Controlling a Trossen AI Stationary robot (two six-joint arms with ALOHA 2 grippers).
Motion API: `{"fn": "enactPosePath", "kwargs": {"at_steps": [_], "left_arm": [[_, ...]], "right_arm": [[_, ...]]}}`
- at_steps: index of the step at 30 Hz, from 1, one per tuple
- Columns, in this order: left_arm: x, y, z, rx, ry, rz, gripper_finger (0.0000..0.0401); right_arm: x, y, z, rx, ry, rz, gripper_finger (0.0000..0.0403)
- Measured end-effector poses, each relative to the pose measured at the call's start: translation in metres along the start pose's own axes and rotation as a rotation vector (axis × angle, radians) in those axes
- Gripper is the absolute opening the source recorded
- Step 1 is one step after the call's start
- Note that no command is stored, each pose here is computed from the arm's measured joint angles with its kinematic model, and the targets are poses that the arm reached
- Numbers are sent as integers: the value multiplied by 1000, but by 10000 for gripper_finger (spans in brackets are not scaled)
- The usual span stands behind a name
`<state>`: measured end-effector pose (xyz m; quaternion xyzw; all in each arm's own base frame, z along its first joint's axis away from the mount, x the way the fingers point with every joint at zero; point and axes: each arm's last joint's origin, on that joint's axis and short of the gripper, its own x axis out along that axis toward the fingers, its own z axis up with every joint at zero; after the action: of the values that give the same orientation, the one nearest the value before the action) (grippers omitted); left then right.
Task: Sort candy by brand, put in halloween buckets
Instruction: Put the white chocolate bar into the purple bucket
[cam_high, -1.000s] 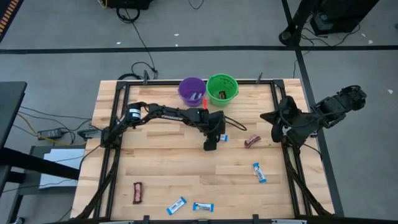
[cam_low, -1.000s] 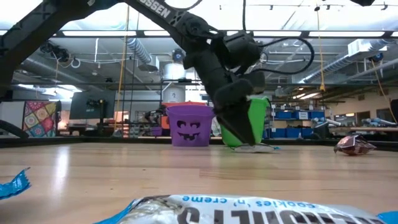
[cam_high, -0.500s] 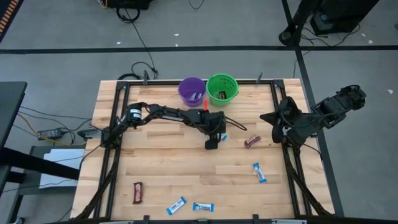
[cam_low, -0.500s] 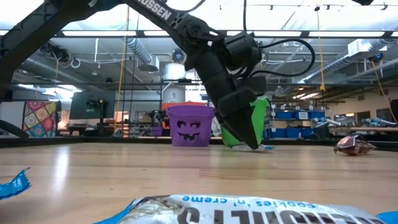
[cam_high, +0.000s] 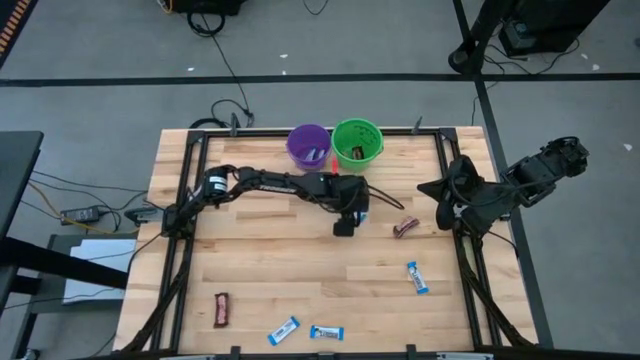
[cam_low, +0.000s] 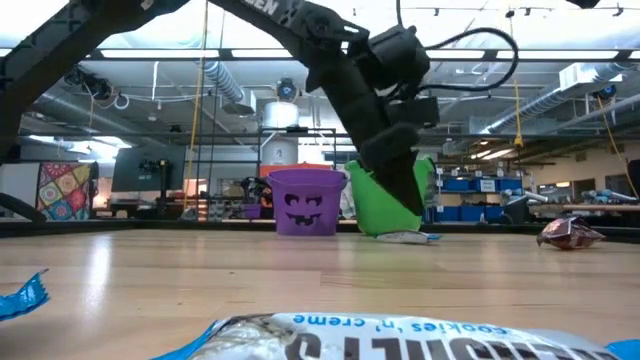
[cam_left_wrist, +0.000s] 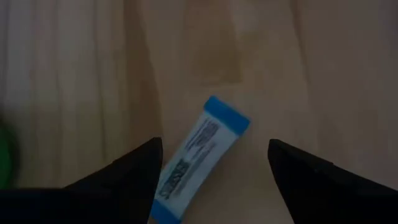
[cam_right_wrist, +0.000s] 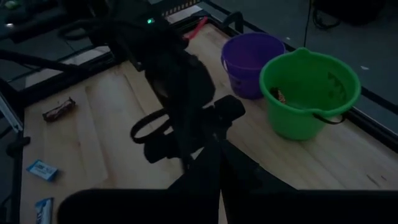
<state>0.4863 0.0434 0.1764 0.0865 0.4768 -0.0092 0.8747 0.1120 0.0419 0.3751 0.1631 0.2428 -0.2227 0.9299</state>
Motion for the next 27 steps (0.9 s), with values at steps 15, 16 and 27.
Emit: {"fn": "enactPosePath", "kwargs": {"at_steps": [15, 16, 27], "left_arm": [[24, 16, -27, 34, 77, -26, 295], [24, 16, -27, 34, 78, -28, 293], [23, 9, -26, 43, 100, -42, 136]], "right_arm": [[1, 3, 1, -1, -18, 0, 10], [1, 3, 2, 0, -22, -1, 10], [3, 7, 3, -16, -31, 9, 10]]}}
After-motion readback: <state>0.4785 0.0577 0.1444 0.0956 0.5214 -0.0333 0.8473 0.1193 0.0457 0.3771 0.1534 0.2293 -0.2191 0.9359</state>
